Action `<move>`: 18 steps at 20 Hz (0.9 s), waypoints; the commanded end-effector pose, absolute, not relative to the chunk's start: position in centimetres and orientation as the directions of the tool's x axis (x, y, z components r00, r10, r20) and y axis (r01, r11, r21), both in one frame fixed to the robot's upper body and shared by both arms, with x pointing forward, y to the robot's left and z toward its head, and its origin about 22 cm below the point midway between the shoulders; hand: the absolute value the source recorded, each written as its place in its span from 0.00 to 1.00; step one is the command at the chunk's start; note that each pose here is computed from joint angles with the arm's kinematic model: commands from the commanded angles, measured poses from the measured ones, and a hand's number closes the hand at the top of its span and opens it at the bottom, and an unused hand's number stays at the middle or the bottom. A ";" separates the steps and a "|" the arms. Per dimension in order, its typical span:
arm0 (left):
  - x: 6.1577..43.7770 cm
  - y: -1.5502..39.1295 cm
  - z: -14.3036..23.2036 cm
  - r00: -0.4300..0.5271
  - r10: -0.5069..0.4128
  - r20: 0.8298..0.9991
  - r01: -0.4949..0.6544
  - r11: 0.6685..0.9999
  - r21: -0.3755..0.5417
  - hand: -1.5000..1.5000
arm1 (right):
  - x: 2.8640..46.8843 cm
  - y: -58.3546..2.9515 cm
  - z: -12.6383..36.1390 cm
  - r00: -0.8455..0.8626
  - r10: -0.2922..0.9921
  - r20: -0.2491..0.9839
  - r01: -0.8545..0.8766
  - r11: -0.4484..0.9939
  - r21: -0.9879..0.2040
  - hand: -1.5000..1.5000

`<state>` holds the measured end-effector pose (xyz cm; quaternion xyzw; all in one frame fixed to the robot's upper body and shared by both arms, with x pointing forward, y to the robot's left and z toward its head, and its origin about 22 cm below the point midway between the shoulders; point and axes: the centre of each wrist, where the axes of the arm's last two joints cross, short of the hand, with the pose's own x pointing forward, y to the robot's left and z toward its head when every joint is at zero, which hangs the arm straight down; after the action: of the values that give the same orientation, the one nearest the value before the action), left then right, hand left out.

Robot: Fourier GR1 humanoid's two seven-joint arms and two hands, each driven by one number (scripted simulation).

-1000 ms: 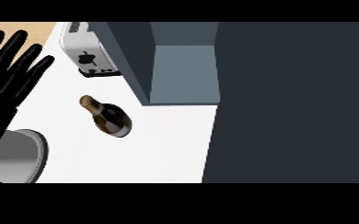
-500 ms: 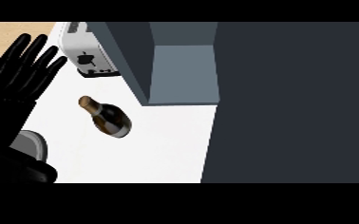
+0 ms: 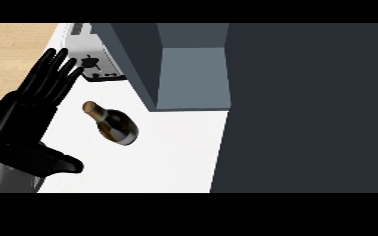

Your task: Pick up the wine, place it into the cabinet and close the cabinet

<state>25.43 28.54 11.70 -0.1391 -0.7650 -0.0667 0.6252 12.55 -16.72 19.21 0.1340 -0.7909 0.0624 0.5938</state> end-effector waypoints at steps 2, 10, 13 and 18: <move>26.4 29.3 8.9 -0.167 0.110 0.980 0.258 0.964 -0.064 0.00 | 8.3 -18.0 21.6 -0.354 -0.142 0.925 -0.261 0.964 0.048 0.00; 26.0 30.2 4.2 -0.139 0.075 0.988 0.234 0.971 -0.041 0.00 | 8.6 -17.3 21.4 -0.343 -0.140 0.929 -0.236 0.970 0.059 0.00; 24.8 32.9 2.3 -0.135 0.060 0.989 0.212 0.977 -0.030 0.00 | 8.7 -18.0 21.5 -0.357 -0.117 0.927 -0.255 0.967 0.024 0.00; 25.6 31.2 1.0 -0.107 0.061 0.992 0.216 0.976 -0.037 0.00 | 8.6 -17.2 21.8 -0.353 -0.133 0.926 -0.251 0.967 0.043 0.00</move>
<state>25.63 31.36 1.89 -0.0940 -0.7477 -0.0581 0.6548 12.10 -15.77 19.40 0.1372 -0.7873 0.0712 0.5969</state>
